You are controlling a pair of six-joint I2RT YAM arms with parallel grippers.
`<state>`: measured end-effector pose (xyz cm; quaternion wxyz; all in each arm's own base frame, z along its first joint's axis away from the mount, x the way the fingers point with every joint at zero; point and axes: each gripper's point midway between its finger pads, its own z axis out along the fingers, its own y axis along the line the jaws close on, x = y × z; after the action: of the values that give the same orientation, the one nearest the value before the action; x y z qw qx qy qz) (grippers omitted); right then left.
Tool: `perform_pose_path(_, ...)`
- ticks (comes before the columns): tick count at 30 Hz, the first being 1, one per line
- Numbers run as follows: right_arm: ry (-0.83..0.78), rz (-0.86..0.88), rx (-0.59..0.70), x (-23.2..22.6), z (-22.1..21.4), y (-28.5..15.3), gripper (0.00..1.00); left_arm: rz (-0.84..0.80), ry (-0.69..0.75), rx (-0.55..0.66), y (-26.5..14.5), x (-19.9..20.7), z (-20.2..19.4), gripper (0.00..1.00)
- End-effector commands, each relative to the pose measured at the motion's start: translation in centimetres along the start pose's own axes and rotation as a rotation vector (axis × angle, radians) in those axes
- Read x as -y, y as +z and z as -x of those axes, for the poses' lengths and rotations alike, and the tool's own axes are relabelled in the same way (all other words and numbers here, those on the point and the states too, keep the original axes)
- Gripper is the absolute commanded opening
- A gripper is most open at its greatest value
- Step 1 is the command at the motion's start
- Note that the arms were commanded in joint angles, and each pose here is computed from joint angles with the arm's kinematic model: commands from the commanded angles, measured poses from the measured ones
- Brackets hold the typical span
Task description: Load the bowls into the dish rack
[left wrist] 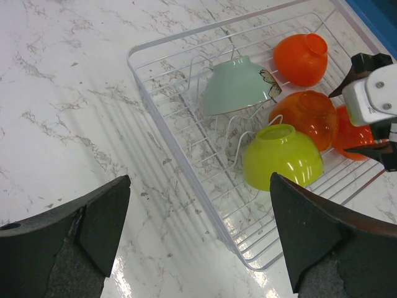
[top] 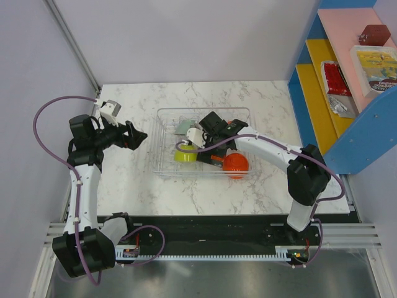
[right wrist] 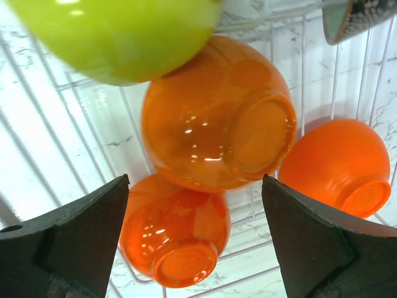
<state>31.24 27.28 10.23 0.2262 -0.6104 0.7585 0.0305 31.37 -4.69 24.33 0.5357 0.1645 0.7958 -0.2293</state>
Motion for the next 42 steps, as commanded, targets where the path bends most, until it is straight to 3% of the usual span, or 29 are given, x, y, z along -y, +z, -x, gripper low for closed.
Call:
perform_pose_path(1, -0.098, 0.002, 0.039, -0.9, 0.9, -2.1, 0.95, 0.009, 0.016, 0.027, -0.3, -0.1, 0.8, 1.00)
perform_pose_path(13, -0.191, -0.076, -0.055, -0.6, 0.1, 0.5, 0.97, 0.023, 0.024, 0.027, -0.4, -0.2, 0.7, 1.00)
perform_pose_path(23, -0.212, -0.091, -0.053, -0.6, 0.5, 1.6, 0.96, 0.021, 0.023, 0.023, -0.3, -0.3, 0.7, 1.00)
perform_pose_path(32, -0.208, -0.092, -0.038, -0.6, 0.9, 2.0, 0.79, 0.021, 0.024, 0.023, -0.3, -0.3, 0.6, 1.00)
perform_pose_path(42, -0.197, -0.164, -0.046, 0.5, 0.9, 1.4, 0.55, 0.019, 0.026, 0.025, -0.4, -0.2, 0.7, 1.00)
